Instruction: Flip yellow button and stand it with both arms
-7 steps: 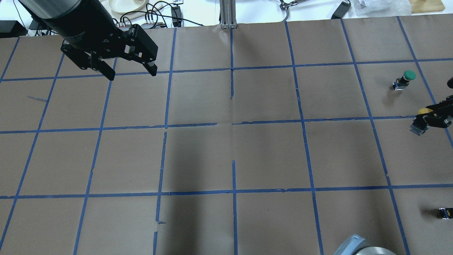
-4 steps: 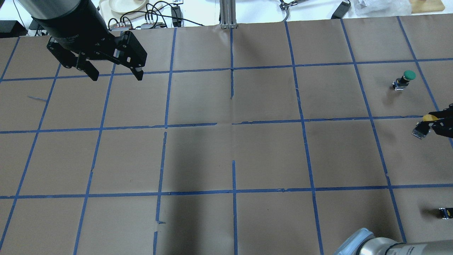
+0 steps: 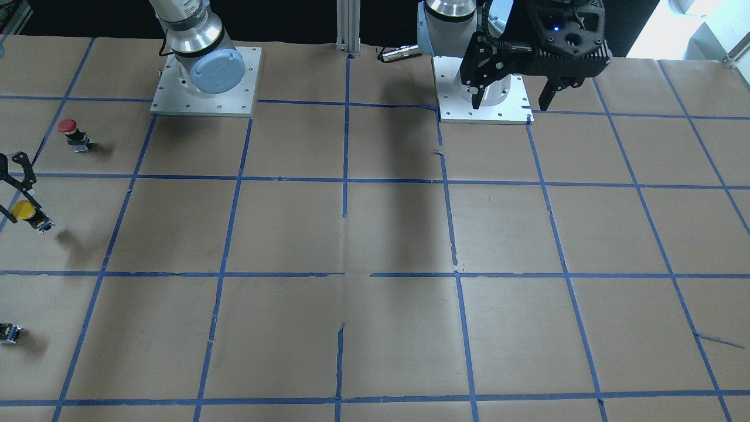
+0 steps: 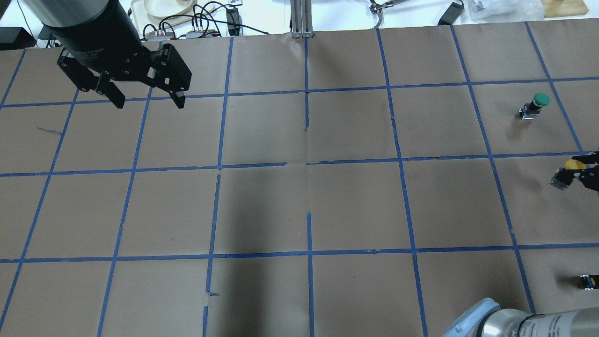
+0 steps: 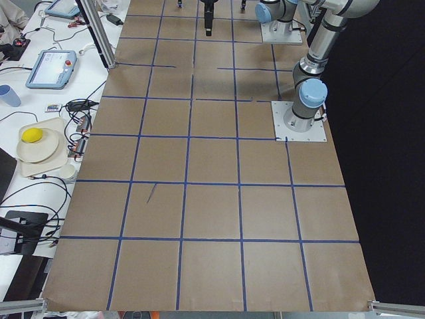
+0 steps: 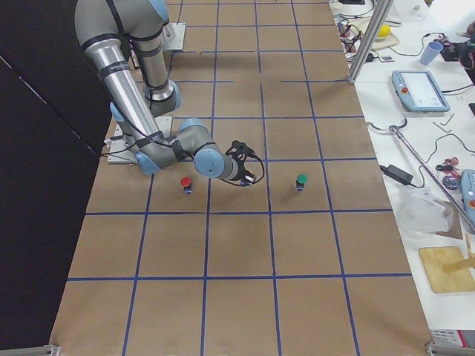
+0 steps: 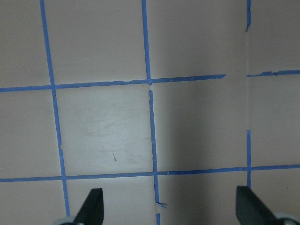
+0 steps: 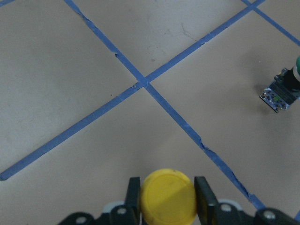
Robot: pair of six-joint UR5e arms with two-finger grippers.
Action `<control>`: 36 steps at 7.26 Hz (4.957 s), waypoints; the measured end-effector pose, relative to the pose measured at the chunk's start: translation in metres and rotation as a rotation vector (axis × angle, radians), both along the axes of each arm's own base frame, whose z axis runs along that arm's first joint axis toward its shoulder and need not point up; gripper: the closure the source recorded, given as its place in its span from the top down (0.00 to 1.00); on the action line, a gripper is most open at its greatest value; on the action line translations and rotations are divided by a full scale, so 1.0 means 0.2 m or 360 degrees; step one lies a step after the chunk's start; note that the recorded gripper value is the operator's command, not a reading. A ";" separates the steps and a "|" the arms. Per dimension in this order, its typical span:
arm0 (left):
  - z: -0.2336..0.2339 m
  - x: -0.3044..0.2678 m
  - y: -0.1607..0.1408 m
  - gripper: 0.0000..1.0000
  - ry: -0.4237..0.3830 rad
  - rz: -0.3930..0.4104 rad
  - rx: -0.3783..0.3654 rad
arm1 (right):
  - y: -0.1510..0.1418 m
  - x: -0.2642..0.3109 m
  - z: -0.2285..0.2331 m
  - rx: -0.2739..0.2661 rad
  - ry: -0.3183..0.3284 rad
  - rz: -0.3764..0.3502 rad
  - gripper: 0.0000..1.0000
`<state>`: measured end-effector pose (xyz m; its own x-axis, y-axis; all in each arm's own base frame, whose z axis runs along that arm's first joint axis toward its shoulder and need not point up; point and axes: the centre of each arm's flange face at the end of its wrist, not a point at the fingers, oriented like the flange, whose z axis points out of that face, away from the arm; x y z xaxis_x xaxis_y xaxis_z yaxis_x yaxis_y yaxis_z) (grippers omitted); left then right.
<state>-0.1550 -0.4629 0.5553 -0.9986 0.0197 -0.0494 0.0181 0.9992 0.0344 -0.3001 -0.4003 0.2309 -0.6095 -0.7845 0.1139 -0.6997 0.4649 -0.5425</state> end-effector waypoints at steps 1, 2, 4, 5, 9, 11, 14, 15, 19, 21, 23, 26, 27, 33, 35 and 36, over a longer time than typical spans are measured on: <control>-0.01 0.00 0.00 1.00 -0.0004 0.0028 0.0022 | 0.00 -0.01 -0.03 -0.0027 0.0010 0.0062 0.16; -0.03 0.00 0.00 1.00 -0.0001 0.0063 0.0034 | 0.00 -0.01 -0.05 -0.0040 0.0015 0.0102 0.24; -0.02 -0.01 0.01 1.00 0.0009 0.0105 0.0027 | 0.00 -0.01 -0.08 -0.0042 0.0010 0.0129 0.37; -0.01 -0.03 0.01 1.00 0.0011 0.0102 0.0019 | 0.00 -0.02 -0.11 -0.0033 -0.0006 0.0130 0.81; -0.13 0.09 -0.03 1.00 0.0021 0.0064 0.0023 | 0.00 -0.03 -0.13 0.0056 -0.0079 -0.0020 1.00; -0.22 0.20 -0.07 1.00 0.0028 0.0065 -0.0012 | 0.00 -0.04 0.01 0.0163 -0.0030 -0.0195 1.00; -0.26 0.27 -0.08 1.00 0.0044 -0.0024 -0.0049 | 0.04 0.10 0.41 0.0310 0.0108 -0.0580 1.00; -0.28 0.29 -0.09 1.00 0.0065 -0.0029 -0.0064 | 0.04 0.21 0.53 0.0405 0.0127 -0.0703 1.00; -0.31 0.30 -0.13 1.00 0.0086 -0.0051 -0.0113 | -0.17 0.77 0.94 0.0801 0.0078 -0.1023 1.00; -0.31 0.29 -0.13 1.00 0.0089 -0.0051 -0.0116 | -0.29 1.15 1.08 0.0912 0.0106 -0.1219 1.00; -0.31 0.29 -0.12 1.00 0.0089 -0.0045 -0.0117 | -0.35 1.50 1.10 0.0997 0.0158 -0.1395 1.00; -0.31 0.29 -0.12 1.00 0.0084 -0.0045 -0.0115 | -0.34 1.86 1.16 0.0977 0.0158 -0.1530 1.00; -0.31 0.29 -0.12 1.00 0.0084 -0.0048 -0.0115 | -0.33 1.90 1.20 0.0967 0.0193 -0.1551 1.00; -0.30 0.29 -0.12 1.00 0.0084 -0.0053 -0.0124 | -0.25 2.07 1.32 0.0909 0.0294 -0.1690 1.00; -0.31 0.28 -0.12 1.00 0.0084 -0.0053 -0.0117 | -0.21 2.13 1.38 0.0928 0.0140 -0.1645 1.00; -0.32 0.28 -0.13 1.00 0.0079 -0.0049 -0.0111 | -0.20 2.14 1.39 0.0944 0.0092 -0.1628 1.00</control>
<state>-0.0989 -0.4885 0.4914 -0.9988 0.0486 -0.0020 0.0486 0.9981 -0.0370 0.1285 -0.4395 0.5098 -0.9905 0.1256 -0.0556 0.1276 0.9913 -0.0335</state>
